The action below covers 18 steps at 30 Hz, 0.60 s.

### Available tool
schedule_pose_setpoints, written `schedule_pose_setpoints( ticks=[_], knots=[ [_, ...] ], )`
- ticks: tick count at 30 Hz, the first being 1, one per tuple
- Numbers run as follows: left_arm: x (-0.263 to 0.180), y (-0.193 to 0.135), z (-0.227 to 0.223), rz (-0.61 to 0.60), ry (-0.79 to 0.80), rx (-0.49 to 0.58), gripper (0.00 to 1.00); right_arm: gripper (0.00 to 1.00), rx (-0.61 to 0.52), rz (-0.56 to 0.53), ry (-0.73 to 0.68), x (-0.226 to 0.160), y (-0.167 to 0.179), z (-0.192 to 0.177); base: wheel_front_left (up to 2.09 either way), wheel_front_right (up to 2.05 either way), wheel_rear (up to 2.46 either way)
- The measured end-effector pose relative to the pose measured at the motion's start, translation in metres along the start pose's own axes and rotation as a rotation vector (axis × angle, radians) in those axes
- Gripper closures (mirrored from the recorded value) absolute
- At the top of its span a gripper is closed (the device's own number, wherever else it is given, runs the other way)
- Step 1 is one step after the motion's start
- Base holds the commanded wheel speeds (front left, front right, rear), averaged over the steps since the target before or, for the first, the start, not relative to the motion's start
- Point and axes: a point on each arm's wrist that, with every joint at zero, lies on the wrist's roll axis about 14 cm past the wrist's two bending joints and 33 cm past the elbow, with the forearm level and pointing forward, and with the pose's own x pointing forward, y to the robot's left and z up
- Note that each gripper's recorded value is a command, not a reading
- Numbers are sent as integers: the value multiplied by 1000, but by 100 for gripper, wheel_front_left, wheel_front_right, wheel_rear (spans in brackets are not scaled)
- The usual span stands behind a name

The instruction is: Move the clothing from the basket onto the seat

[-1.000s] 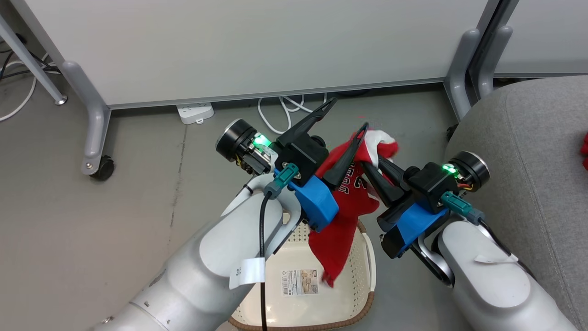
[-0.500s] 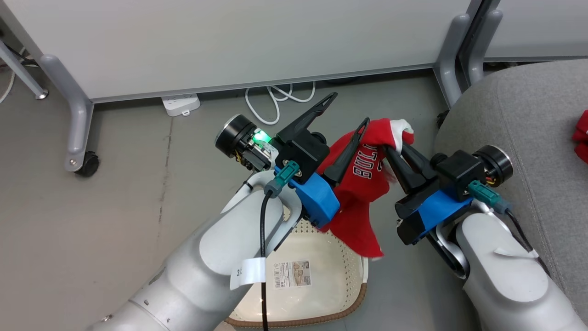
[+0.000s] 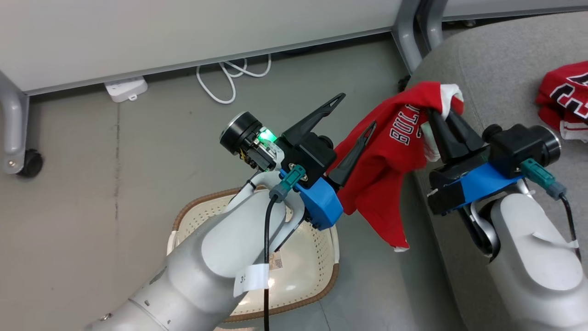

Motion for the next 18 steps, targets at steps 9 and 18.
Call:
schedule_pose_setpoints(
  ticks=[9,18],
  knots=[
    [22,-38,-17,-137,4,-37,0,100,-14,-189,16,-29,-63,-6,0,0,0],
    [36,-75,-27,-257,2,-67,0,100,-22,-362,56,-74,-108,-16,0,0,0]
  ],
)
